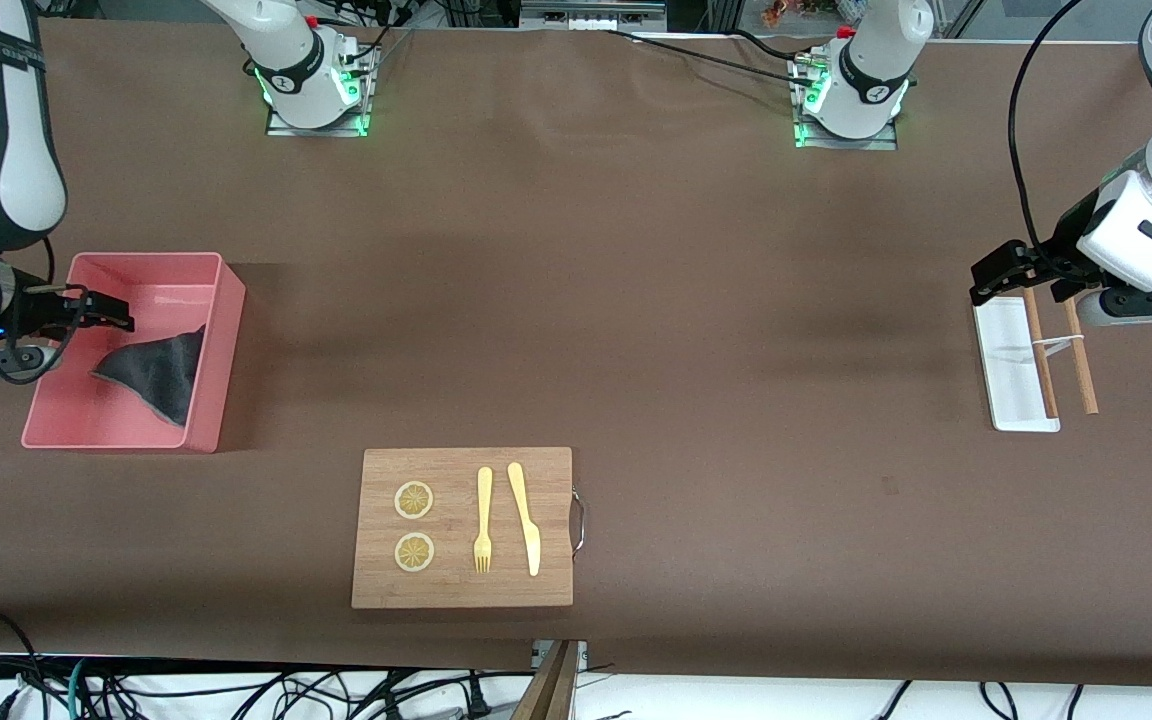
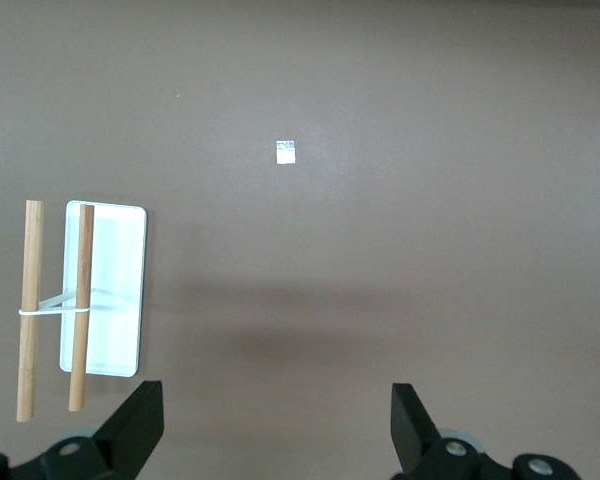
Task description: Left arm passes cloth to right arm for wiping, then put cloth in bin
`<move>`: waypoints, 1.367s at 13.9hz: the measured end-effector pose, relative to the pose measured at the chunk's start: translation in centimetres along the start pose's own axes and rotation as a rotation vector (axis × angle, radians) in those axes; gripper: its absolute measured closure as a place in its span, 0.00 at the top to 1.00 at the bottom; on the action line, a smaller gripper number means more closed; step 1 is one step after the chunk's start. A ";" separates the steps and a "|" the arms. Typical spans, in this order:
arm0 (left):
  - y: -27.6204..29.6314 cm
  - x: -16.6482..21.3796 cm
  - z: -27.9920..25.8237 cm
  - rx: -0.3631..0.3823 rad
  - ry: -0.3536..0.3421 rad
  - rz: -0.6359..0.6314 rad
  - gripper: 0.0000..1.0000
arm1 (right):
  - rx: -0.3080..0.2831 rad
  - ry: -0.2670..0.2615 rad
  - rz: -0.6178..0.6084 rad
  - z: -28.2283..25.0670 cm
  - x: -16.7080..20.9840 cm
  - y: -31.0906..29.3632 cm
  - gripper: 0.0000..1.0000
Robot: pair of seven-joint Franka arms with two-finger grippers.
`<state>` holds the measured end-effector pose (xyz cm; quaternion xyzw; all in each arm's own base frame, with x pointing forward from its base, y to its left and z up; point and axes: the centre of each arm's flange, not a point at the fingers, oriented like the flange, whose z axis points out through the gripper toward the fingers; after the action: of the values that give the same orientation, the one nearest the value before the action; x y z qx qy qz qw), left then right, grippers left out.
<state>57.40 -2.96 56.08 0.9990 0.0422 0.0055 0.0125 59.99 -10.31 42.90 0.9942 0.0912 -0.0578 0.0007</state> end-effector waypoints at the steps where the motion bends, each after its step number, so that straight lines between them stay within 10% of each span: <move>1: -0.1 0.0 0.0 -0.001 0.000 0.003 1.00 | 0.000 0.000 -0.009 -2.0 0.4 -1.0 1.00; 10: -0.2 0.0 0.0 -0.002 -0.001 0.014 1.00 | 0.040 0.025 0.010 -16.0 -5.4 -6.6 1.00; 19: -0.2 0.4 0.9 -0.002 -0.015 0.013 1.00 | 0.036 0.023 0.085 -18.5 -5.5 -12.4 1.00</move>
<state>57.75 -2.71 55.21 0.9993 0.0356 -0.0019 0.0137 54.50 1.10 61.98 0.9976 0.0476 -0.0477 -0.0159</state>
